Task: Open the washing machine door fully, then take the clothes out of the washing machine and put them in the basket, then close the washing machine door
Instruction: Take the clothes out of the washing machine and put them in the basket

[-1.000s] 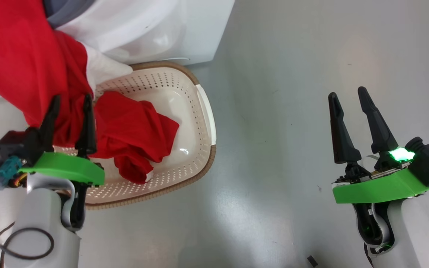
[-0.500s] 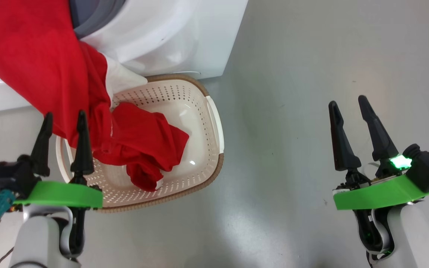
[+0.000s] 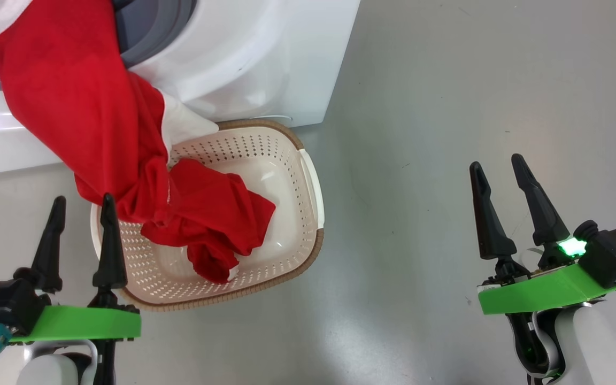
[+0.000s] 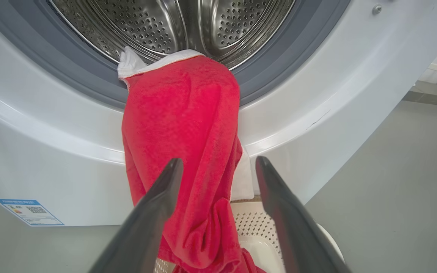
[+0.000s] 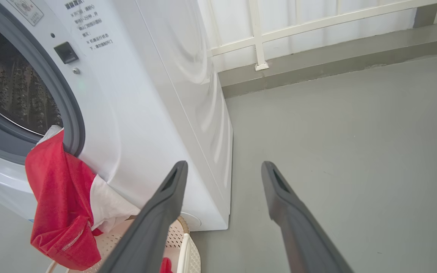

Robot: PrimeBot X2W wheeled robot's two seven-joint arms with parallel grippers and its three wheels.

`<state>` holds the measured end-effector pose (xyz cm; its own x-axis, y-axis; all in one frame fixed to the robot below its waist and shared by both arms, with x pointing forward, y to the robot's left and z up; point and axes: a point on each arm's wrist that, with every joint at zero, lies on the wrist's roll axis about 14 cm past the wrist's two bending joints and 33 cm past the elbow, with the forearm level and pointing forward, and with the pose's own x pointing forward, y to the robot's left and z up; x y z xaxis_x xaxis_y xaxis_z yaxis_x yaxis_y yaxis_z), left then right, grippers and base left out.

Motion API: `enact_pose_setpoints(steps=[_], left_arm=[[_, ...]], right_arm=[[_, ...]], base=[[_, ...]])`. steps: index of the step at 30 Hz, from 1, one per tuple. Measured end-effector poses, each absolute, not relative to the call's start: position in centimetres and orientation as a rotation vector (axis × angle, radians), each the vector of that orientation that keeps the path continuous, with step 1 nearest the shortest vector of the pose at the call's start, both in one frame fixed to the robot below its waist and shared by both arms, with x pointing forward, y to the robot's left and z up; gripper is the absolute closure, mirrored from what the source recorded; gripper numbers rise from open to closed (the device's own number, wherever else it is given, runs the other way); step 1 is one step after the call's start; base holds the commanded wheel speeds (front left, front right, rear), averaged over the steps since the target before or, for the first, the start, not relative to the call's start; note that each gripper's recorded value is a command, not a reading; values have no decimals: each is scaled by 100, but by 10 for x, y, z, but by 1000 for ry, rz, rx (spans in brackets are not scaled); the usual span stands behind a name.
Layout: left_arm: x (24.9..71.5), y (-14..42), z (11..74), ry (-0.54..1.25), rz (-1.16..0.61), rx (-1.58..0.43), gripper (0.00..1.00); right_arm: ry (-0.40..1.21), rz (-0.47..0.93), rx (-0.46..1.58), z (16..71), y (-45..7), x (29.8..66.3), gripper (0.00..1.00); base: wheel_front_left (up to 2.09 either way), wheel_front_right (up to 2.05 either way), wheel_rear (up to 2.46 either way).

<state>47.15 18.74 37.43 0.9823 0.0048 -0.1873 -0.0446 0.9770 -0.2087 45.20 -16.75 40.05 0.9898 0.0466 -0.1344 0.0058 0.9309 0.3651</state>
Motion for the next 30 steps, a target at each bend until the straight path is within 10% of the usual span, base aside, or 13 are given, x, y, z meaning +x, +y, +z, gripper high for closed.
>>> enact_pose_setpoints(steps=[30], left_arm=[[561, 181, 413, 39, -47, -157, 0]], right_arm=[[175, 16, 378, 385, -167, 454, 0]], base=[[0, 0, 0]])
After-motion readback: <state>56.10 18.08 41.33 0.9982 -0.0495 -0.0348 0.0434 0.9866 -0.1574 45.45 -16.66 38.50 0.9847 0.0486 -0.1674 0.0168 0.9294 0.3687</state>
